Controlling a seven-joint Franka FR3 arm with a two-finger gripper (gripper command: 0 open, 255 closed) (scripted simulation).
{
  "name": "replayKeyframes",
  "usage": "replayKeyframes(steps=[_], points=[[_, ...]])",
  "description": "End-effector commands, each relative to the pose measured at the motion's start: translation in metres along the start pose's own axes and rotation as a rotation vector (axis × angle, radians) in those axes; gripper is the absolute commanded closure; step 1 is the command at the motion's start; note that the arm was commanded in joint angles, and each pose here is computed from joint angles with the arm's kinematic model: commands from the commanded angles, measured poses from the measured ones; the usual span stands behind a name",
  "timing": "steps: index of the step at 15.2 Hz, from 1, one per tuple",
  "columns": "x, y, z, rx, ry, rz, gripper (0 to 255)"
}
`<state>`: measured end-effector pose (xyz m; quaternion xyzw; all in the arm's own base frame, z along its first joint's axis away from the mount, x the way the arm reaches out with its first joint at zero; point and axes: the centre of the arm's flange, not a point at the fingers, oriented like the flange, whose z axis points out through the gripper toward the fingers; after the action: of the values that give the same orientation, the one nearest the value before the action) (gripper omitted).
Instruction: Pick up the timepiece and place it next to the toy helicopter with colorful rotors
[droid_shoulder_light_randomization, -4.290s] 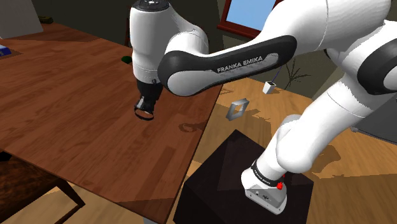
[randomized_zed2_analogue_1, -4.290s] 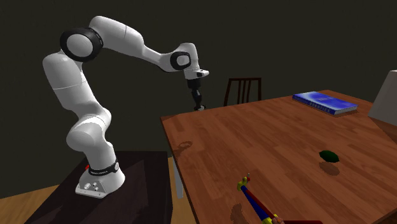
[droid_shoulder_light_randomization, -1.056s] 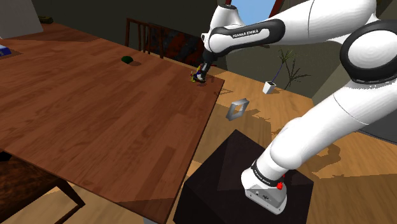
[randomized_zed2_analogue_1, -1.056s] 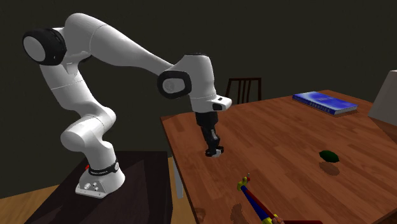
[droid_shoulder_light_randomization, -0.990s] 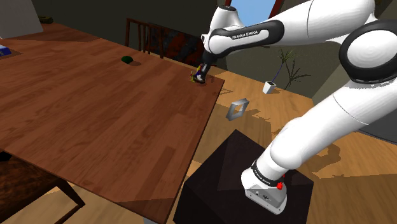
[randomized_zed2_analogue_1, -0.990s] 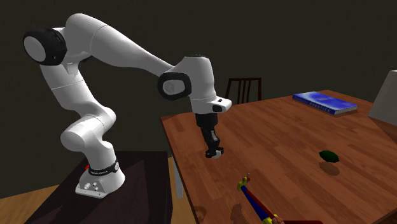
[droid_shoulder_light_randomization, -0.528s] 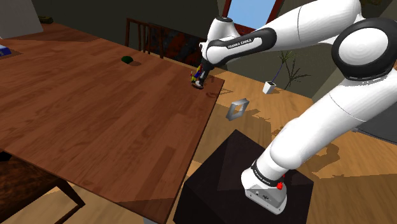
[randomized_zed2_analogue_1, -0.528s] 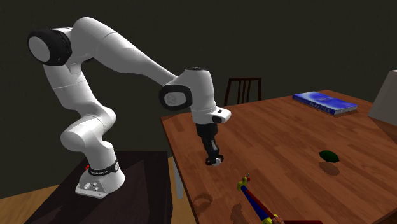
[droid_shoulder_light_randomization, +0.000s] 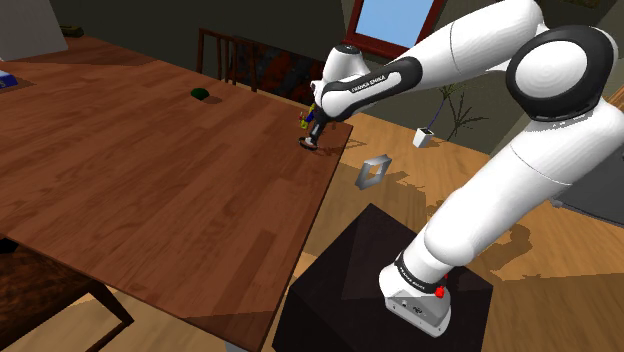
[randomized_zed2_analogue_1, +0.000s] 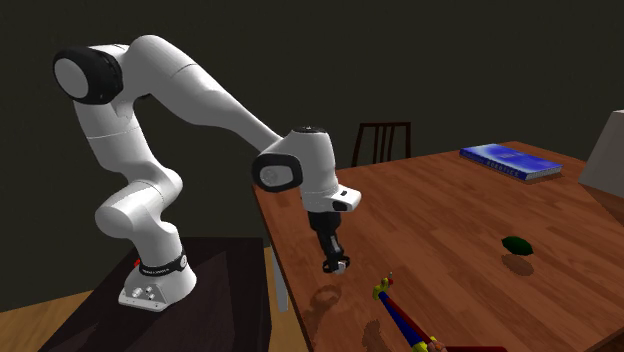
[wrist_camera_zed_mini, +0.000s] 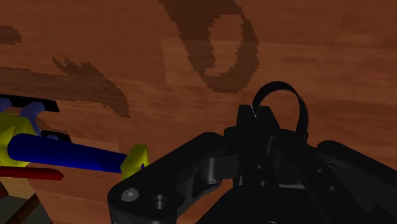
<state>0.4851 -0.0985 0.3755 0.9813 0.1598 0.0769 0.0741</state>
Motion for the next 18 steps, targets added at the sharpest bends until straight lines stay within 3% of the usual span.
replayKeyframes(steps=[1,11,12,17,18], points=[[-0.001,-0.001,0.009,0.000,0.001,0.000,255],[-0.003,-0.003,0.020,0.000,0.000,0.000,255],[-0.003,-0.003,0.020,0.000,0.000,0.000,0],[-0.003,-0.003,0.020,0.000,0.000,0.000,0],[-0.003,-0.003,0.007,0.000,0.001,0.000,0]])
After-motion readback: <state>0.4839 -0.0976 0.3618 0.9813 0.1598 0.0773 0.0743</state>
